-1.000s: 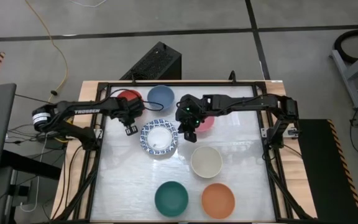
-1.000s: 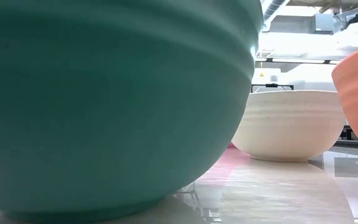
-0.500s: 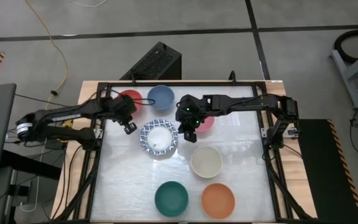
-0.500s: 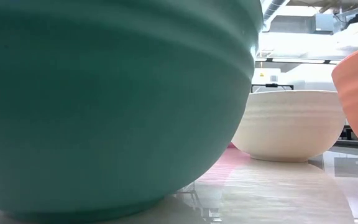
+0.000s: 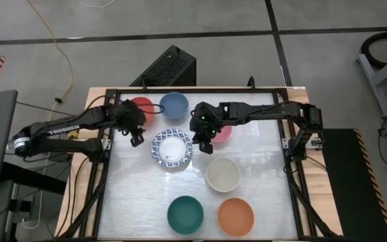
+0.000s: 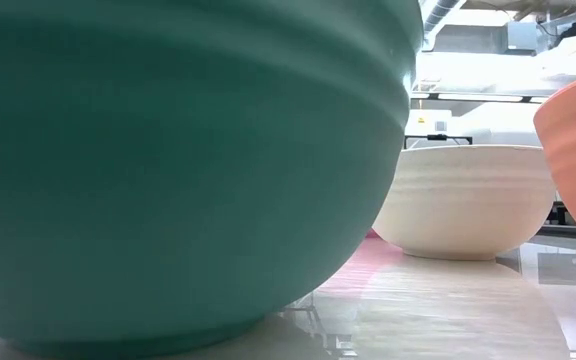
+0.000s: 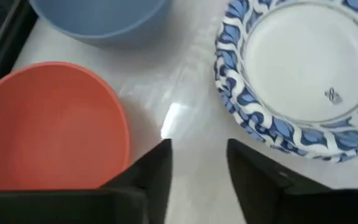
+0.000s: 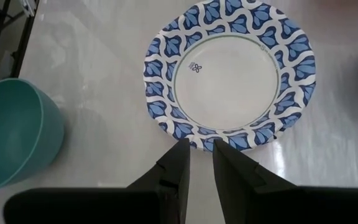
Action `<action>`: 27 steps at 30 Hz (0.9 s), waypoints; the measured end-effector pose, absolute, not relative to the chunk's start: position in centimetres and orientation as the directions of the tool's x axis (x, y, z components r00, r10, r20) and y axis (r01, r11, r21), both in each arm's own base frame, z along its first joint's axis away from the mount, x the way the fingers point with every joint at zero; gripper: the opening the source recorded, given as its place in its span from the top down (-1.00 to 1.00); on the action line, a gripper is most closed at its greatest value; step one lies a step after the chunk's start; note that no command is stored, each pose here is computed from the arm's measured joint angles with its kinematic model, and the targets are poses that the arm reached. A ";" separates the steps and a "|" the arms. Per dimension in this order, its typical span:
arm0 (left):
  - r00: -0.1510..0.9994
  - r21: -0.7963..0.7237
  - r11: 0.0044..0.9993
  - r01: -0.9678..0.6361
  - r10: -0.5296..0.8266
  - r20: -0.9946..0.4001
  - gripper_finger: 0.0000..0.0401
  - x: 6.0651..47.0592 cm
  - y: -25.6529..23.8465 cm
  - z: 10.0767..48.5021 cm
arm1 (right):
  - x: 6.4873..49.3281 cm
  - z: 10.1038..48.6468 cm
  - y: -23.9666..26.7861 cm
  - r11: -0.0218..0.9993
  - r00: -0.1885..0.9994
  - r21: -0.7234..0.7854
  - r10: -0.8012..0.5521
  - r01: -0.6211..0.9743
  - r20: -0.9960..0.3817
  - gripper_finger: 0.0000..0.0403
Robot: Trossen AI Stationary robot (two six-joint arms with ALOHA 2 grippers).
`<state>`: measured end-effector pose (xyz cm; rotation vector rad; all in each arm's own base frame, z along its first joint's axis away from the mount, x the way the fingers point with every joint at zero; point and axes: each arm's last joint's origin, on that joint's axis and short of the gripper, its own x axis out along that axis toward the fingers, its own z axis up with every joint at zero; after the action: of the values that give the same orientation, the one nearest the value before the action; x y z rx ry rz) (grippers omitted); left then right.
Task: Nest bowls inside each other
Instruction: Stack the red bowl on top of the blue patterned bowl
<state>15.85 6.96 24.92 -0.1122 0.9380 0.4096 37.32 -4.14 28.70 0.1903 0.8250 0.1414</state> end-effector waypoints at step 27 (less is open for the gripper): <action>0.132 0.177 0.909 -0.376 0.241 -0.961 0.21 19.0 11.7 17.3 | 37.3 28.7 -4.2 0.973 0.671 0.224 0.199 -0.049 -0.715 0.55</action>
<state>19.03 11.75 17.26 -0.1178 1.3672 0.4497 37.32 -4.17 28.69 0.1929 0.8253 0.1404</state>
